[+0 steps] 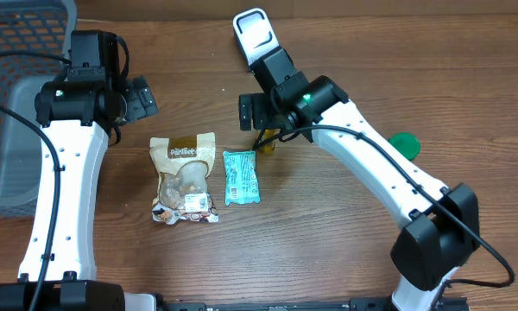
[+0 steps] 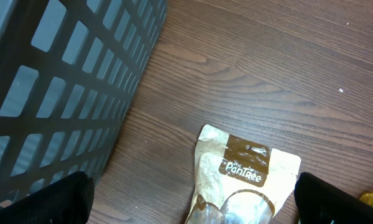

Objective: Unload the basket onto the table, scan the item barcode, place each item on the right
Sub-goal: 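Lower the right gripper over the yellow bottle and grasp it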

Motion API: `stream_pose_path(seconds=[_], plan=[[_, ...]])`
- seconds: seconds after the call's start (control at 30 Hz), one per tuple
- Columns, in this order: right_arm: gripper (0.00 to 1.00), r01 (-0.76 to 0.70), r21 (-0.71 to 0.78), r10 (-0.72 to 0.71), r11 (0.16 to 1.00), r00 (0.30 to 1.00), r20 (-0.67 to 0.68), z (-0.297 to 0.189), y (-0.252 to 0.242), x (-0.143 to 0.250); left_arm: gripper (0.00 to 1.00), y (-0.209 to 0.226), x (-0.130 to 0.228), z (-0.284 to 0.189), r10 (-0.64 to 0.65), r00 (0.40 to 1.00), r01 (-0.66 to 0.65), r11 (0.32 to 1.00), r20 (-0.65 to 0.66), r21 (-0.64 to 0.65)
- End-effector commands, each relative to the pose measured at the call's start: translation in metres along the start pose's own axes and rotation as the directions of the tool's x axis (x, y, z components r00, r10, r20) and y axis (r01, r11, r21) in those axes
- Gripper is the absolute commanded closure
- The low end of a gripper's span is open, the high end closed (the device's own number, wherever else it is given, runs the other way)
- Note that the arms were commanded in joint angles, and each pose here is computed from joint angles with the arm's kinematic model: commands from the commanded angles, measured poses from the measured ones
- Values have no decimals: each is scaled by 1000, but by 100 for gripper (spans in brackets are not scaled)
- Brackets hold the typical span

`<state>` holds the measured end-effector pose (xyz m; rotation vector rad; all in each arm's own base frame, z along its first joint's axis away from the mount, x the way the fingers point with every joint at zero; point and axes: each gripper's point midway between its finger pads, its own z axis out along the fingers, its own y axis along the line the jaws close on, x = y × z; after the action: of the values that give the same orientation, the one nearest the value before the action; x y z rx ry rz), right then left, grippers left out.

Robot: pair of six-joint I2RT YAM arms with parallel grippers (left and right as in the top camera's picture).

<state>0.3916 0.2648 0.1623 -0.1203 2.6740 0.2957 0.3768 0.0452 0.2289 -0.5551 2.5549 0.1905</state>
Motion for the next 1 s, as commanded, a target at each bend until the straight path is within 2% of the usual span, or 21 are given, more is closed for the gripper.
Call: stream_pose_path(seconds=[0.0, 0.27, 0.37, 0.43, 0.53, 0.67, 0.77, 0.97], plan=[[0, 0, 24, 1, 1000, 1000, -16, 14, -3, 4, 0, 1, -2, -2, 26, 1000, -26, 1000, 11, -5], [0, 5, 50, -2, 999, 998, -61, 36, -7, 14, 0, 1, -2, -2, 26, 1000, -26, 1000, 11, -5], [3, 7, 61, -2, 998, 997, -83, 46, -9, 19, 1, 1, -2, -2, 26, 1000, -26, 1000, 11, -5], [11, 9, 68, -2, 998, 995, -95, 51, -10, 21, 0, 1, -2, -2, 26, 1000, -26, 1000, 11, -5], [30, 10, 75, -2, 997, 994, -106, 54, -12, 24, 1, 1, -2, -2, 26, 1000, -26, 1000, 11, -5], [39, 11, 77, -3, 997, 994, -110, 53, -12, 25, 1, 1, -2, -2, 26, 1000, -26, 1000, 11, -5], [51, 12, 88, 0, 996, 992, -128, 53, -16, 29, 0, 1, -2, -2, 26, 1000, -26, 1000, 11, -5], [68, 0, 101, 14, 995, 990, -139, 50, -23, 29, 0, 1, -2, -2, 26, 1000, -26, 1000, 11, -5]])
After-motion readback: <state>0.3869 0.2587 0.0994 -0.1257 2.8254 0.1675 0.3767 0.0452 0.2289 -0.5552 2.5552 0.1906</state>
